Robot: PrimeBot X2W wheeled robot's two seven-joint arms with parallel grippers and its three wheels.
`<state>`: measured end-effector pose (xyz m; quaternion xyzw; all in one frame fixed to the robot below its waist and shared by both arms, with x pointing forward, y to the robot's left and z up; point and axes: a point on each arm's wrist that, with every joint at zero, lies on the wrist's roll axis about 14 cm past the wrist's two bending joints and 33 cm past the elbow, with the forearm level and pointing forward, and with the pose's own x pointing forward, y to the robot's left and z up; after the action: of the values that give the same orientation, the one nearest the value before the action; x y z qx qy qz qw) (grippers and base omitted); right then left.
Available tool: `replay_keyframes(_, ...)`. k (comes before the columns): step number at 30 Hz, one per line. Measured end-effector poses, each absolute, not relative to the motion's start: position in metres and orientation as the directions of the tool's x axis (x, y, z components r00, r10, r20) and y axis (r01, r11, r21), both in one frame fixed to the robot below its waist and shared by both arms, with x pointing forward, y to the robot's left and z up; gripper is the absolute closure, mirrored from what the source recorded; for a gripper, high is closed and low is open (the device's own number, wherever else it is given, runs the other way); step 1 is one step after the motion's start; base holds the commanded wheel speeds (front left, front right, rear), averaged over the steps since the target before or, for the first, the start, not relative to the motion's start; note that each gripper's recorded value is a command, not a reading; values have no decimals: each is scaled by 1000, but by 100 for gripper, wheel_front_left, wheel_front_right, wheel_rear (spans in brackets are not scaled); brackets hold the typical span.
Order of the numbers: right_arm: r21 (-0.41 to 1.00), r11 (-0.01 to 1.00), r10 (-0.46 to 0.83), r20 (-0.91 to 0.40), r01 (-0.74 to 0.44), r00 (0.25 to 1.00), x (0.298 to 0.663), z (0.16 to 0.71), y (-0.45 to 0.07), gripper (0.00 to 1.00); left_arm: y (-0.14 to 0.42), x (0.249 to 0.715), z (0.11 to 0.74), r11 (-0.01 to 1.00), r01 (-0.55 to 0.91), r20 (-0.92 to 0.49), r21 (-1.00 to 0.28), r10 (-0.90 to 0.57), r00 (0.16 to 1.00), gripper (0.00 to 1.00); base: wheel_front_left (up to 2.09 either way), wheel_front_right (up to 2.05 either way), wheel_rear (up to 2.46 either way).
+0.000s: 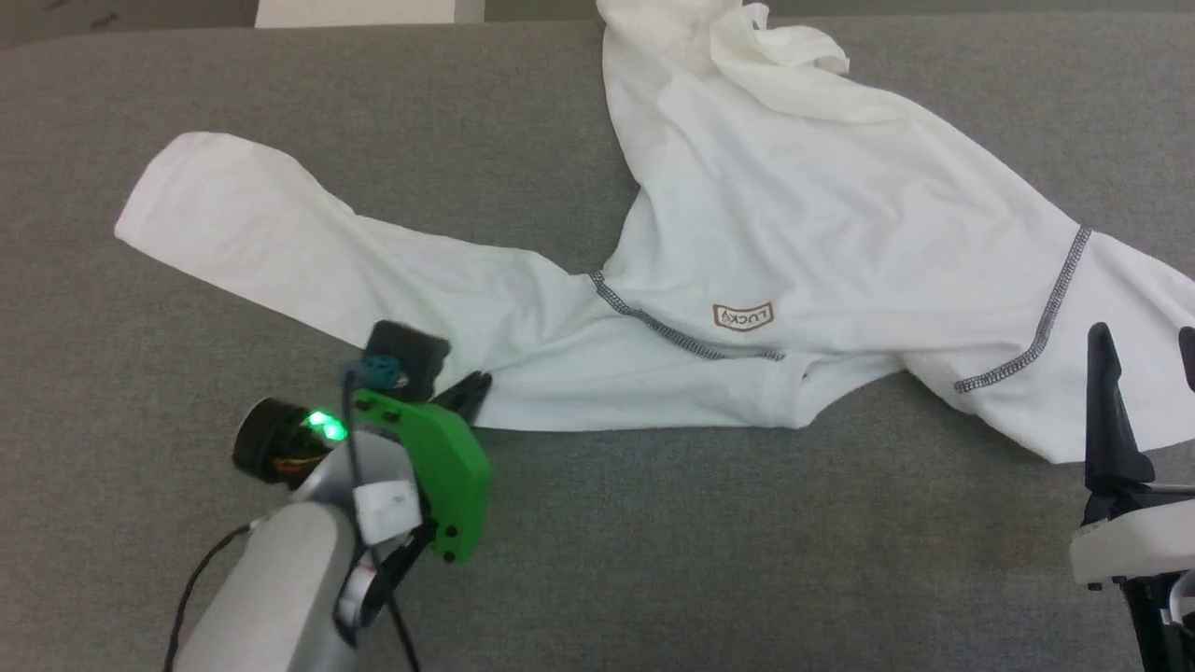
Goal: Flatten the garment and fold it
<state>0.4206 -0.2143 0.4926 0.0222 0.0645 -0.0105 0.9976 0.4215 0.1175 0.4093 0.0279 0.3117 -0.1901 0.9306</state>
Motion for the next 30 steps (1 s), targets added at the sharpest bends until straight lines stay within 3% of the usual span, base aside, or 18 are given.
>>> replay_keyframes(5, 55, 998, 4, -110, 3, 994, 418, 501, -207, 0, 176, 397, 443, 984, 163, -532, -73, -177, 828, 100, 0, 0, 0)
replay_keyframes(10, 58, 998, 21, -112, -14, 994, 420, 503, -202, 0, 231, 356, 443, 999, -8, -571, -40, -16, 821, 100, 0, 0, 0)
replay_keyframes(14, 57, 998, 23, -128, -16, 992, 422, 498, -201, 0, 231, 338, 433, 997, -38, -588, -67, -9, 809, 100, 0, 0, 0)
replay_keyframes(15, 58, 998, 25, -130, -18, 991, 422, 498, -200, 0, 225, 340, 435, 996, -35, -569, -84, -19, 822, 37, 0, 0, 0)
replay_keyframes(16, 59, 998, 27, -133, -19, 991, 422, 497, -200, 0, 219, 343, 437, 994, -31, -549, -105, -32, 835, 0, 0, 0, 0)
replay_keyframes(20, 60, 998, 32, -140, -24, 990, 422, 496, -198, 0, 180, 361, 460, 969, 24, -429, -247, -131, 894, 0, 0, 0, 0)
replay_keyframes(23, 60, 998, 32, -148, -24, 989, 423, 493, -198, 0, 168, 391, 497, 965, 105, -280, -240, -173, 944, 0, 0, 0, 0)
replay_keyframes(25, 60, 998, 32, -154, -23, 988, 423, 491, -198, 0, 166, 416, 521, 976, 159, -180, -148, -184, 966, 0, 0, 0, 0)
replay_keyframes(30, 62, 998, 28, -177, -17, 984, 425, 482, -199, 0, 149, 463, 528, 956, 273, -152, 106, -256, 955, 0, 0, 0, 0)
